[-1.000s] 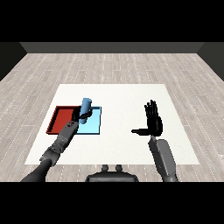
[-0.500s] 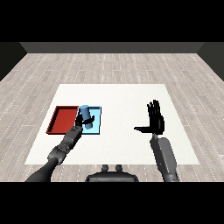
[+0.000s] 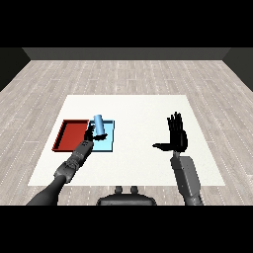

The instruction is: Pick the blue can and put it in the blue box

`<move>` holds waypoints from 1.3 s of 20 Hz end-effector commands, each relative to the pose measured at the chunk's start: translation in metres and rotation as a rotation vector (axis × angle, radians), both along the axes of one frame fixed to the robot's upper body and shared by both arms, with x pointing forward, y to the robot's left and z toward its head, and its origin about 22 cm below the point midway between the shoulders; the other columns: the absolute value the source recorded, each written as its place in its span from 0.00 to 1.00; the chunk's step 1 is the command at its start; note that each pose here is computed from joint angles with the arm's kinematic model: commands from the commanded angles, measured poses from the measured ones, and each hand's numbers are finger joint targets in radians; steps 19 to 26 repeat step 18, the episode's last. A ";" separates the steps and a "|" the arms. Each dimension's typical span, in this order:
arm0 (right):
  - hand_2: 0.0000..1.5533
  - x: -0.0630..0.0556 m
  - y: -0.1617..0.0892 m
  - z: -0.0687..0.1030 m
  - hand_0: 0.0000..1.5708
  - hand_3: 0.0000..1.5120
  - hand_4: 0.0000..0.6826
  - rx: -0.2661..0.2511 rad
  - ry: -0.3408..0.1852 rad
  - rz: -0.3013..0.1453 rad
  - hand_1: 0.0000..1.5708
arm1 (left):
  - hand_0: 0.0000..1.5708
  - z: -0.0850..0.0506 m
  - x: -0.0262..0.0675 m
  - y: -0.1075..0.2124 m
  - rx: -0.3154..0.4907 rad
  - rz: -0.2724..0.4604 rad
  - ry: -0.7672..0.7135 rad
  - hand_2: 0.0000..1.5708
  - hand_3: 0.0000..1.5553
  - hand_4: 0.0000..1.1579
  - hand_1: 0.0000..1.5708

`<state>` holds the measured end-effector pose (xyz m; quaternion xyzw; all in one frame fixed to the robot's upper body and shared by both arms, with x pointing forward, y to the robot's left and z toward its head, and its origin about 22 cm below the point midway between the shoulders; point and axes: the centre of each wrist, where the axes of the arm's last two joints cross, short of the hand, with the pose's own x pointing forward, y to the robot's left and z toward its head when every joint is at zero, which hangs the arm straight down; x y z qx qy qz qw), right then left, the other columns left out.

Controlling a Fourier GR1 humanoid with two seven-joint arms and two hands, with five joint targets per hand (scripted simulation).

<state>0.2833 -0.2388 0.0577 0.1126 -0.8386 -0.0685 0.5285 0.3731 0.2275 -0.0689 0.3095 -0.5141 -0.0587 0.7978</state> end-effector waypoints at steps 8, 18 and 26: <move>0.00 -0.004 -0.003 0.002 0.00 0.00 0.00 -0.018 -0.013 0.004 0.00 | 0.00 0.044 0.0248 0.002 -0.129 -0.062 -0.601 0.00 0.00 0.00 0.00; 0.00 -0.010 -0.001 -0.038 0.00 0.00 0.00 -0.124 0.072 0.058 0.00 | 0.00 0.042 -0.0064 -0.031 -0.585 -0.551 -0.850 0.00 0.00 0.00 0.00; 0.00 -0.010 -0.001 -0.038 0.00 0.00 0.00 -0.124 0.072 0.058 0.00 | 0.00 0.042 -0.0064 -0.031 -0.585 -0.551 -0.850 0.00 0.00 0.00 0.00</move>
